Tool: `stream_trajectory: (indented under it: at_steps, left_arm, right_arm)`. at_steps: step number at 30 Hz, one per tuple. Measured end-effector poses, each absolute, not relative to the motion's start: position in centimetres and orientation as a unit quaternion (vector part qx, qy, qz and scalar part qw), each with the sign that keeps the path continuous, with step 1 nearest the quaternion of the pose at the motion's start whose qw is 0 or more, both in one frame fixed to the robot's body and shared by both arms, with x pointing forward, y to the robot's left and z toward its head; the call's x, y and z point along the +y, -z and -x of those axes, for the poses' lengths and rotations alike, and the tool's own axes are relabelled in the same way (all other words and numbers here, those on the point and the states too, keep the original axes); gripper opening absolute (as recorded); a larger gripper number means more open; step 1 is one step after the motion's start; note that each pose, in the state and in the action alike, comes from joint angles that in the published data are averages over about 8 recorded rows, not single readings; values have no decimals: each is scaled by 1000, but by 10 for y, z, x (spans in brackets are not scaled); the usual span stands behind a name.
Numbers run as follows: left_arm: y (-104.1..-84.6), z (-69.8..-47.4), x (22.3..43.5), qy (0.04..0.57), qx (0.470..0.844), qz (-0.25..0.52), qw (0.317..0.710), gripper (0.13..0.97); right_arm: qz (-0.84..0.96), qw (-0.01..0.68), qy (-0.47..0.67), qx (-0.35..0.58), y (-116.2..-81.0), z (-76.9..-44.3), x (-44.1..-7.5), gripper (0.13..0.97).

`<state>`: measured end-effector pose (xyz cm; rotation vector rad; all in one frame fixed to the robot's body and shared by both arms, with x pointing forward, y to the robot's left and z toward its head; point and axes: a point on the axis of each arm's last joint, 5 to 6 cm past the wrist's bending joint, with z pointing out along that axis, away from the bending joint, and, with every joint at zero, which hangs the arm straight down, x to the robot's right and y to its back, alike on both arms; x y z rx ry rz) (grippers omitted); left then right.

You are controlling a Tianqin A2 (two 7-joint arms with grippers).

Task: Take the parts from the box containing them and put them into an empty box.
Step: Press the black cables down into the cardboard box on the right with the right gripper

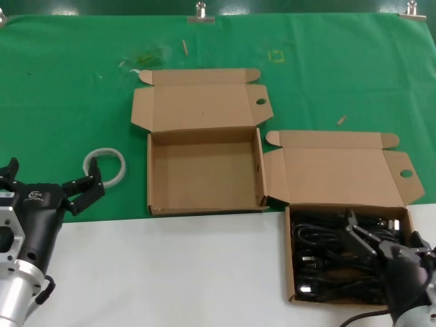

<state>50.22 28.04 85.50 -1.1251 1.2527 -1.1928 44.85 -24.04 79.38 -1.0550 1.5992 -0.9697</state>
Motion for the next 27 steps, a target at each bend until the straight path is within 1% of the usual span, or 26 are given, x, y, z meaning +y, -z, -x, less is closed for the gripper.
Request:
stream_trajectory:
  at_steps: [8, 18, 27]
  left_arm:
    - [-855, -502, 280, 496, 521, 468, 513, 965]
    - [-855, -502, 280, 496, 521, 468, 513, 965]
    - [-855, -502, 280, 496, 521, 468, 513, 965]
  right_arm:
    - [406, 507, 375, 661, -787, -451, -254, 966]
    - [392, 524, 345, 673, -778, -455, -254, 966]
    - [352, 569, 306, 678, -780, -459, -258, 966]
